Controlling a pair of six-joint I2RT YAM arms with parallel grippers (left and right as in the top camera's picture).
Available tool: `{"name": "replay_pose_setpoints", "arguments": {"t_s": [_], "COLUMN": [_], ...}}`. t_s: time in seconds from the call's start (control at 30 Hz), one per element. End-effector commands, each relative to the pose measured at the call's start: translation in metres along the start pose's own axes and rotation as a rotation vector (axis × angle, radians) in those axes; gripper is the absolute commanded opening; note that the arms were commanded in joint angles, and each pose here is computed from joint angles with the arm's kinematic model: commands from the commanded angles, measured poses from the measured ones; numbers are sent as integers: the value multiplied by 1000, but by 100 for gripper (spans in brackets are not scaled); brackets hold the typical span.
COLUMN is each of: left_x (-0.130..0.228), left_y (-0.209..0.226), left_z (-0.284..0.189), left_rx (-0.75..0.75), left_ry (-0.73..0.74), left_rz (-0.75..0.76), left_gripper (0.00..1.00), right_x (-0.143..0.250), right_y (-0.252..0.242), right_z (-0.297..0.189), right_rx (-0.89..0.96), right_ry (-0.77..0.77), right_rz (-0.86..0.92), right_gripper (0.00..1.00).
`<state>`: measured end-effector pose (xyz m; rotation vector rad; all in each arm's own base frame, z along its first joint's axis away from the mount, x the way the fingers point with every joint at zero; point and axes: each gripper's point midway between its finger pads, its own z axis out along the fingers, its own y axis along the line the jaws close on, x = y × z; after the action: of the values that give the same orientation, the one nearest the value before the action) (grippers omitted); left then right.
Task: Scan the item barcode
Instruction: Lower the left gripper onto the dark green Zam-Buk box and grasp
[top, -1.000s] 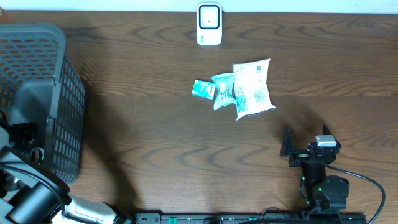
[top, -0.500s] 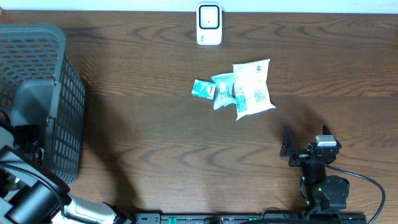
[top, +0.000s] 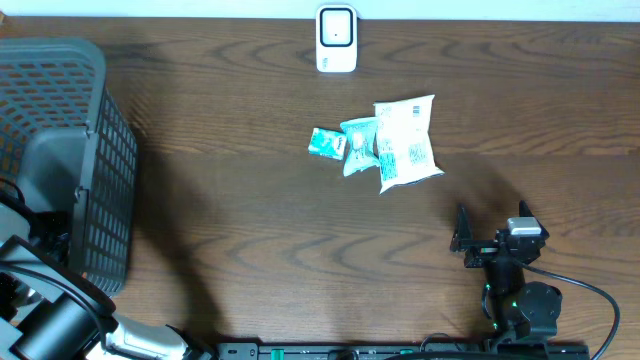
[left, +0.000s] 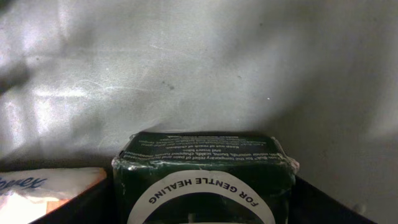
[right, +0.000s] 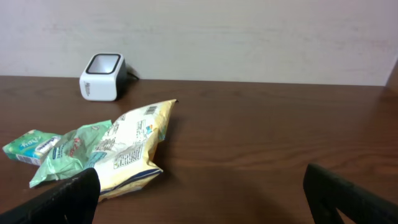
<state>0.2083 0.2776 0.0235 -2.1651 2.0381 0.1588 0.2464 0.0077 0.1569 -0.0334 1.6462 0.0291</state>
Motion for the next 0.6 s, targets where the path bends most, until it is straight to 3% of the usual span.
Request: {"name": "replay_pose_setpoints", "arguments": {"t_s": [0.0, 0.23, 0.33, 0.57], "left_x": [10, -11, -19, -33], "left_y": [1, -14, -18, -22], "left_z": [5, -36, -61, -131], "left_rx": [3, 94, 147, 295], "left_ry": [45, -54, -112, -274], "left_rz": [7, 0, -6, -24], "left_gripper": [65, 57, 47, 48], "right_x": [0, 0, 0, 0], "right_y": [2, 2, 2, 2], "right_z": [0, 0, 0, 0], "right_rx": [-10, -10, -10, -10], "right_ry": [0, 0, 0, 0], "right_rz": [17, 17, 17, 17], "right_gripper": [99, 99, 99, 99]}}
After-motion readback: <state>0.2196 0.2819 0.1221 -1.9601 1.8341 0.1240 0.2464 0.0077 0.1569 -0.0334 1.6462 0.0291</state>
